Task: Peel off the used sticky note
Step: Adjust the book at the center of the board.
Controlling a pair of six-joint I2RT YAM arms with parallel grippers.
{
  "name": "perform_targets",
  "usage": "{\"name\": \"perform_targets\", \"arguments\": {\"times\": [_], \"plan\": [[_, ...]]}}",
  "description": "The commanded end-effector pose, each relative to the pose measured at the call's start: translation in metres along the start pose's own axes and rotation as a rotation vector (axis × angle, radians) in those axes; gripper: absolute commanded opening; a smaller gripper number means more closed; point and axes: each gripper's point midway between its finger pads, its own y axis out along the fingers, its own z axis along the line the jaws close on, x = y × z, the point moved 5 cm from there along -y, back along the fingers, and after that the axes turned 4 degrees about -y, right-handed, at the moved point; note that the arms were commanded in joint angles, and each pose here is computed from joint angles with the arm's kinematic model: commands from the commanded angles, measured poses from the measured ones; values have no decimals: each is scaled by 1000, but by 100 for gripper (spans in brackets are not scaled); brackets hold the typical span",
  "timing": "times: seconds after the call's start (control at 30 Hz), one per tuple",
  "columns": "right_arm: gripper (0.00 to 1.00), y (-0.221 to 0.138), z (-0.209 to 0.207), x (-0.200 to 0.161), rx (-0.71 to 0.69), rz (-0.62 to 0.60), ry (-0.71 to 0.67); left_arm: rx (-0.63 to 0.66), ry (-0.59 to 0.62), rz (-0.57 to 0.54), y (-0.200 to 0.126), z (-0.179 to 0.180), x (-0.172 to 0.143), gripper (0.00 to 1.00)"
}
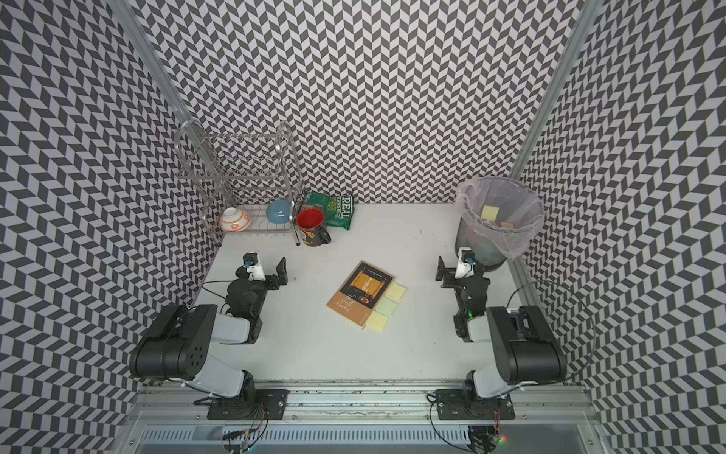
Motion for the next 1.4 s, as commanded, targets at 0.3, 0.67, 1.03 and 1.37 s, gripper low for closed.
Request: {"name": "perform_targets", "arguments": {"times": [0.3, 0.67, 1.03, 1.37], "plan": [[100, 3, 0, 11, -9, -47, -2, 6, -6, -32, 3, 1, 9, 100], [100, 3, 0, 11, -9, -46, -1, 6, -6, -32, 3, 1, 9, 100], [100, 7, -3, 36, -66, -63, 13, -62, 18, 53, 7, -9, 20, 100], [100, -10, 28, 52, 51, 228, 607, -559, 230, 461, 1, -80, 50, 74]]}}
